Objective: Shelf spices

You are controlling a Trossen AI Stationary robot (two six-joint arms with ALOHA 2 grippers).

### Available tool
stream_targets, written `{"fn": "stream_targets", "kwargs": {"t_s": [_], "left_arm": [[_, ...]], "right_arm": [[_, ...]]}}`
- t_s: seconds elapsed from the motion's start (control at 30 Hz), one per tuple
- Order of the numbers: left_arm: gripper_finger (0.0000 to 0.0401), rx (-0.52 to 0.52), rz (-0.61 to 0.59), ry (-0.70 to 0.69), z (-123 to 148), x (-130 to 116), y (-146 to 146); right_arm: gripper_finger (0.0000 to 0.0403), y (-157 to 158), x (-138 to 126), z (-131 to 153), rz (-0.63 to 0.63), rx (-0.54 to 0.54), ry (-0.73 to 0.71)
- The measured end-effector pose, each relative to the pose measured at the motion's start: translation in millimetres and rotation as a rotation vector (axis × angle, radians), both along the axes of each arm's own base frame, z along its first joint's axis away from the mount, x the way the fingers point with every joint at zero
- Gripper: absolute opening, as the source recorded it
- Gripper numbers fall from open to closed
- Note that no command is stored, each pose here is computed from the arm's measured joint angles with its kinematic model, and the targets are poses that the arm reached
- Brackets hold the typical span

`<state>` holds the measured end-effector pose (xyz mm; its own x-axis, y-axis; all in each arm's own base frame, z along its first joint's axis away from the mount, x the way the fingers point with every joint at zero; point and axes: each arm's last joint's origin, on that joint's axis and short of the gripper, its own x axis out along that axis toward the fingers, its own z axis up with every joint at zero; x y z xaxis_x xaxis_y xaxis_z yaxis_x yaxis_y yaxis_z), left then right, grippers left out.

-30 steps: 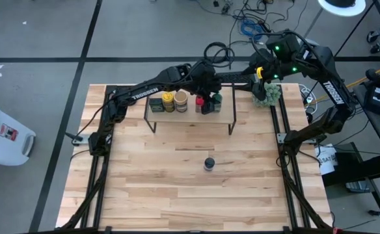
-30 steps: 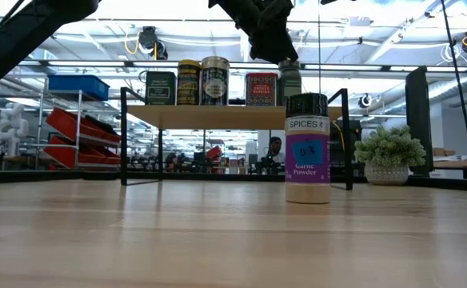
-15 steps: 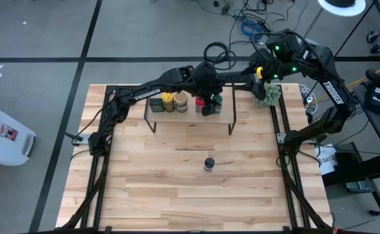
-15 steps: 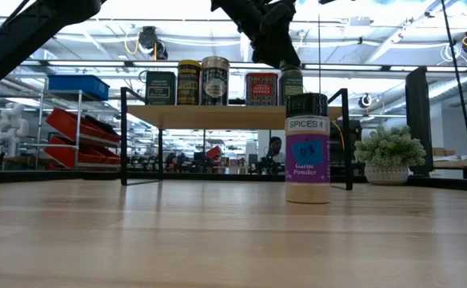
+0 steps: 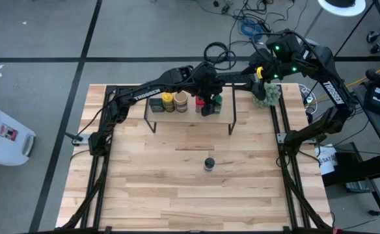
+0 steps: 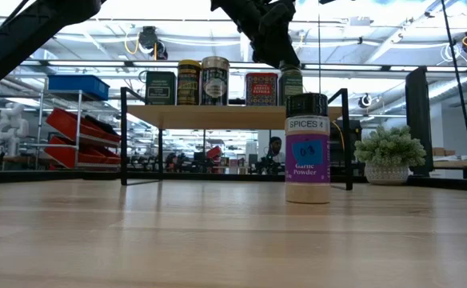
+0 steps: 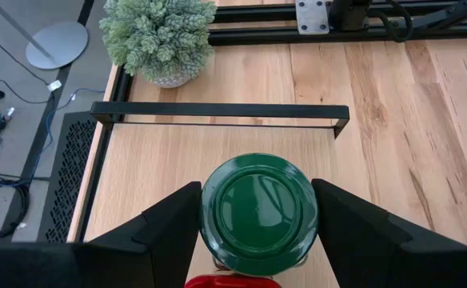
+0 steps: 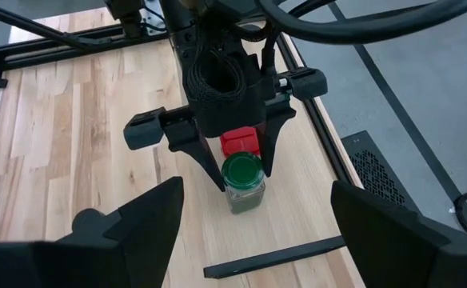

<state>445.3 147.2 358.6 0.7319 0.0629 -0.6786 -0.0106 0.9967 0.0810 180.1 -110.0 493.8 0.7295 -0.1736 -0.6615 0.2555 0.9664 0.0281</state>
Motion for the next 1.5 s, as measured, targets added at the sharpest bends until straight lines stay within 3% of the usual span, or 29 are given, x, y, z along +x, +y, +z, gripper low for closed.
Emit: {"fn": "stream_targets", "kwargs": {"t_s": [0.97, 1.37, 1.5], "left_arm": [[0.0242, 0.024, -0.004, -0.005, 3.0, -1.7, 0.7], [0.0242, 0.066, 0.015, -0.07, 35.5, -20.4, -7.0], [0.0242, 0.07, 0.018, -0.085, 48.1, -28.9, -14.9]], "right_arm": [[0.0306, -0.2, 0.4, -0.2, -0.001, 0.002, 0.0], [0.0306, -0.1, 0.4, -0.2, -0.006, 0.013, -0.003], [0.0306, 2.3, 0.5, -0.7, -0.007, 0.065, -0.01]]}}
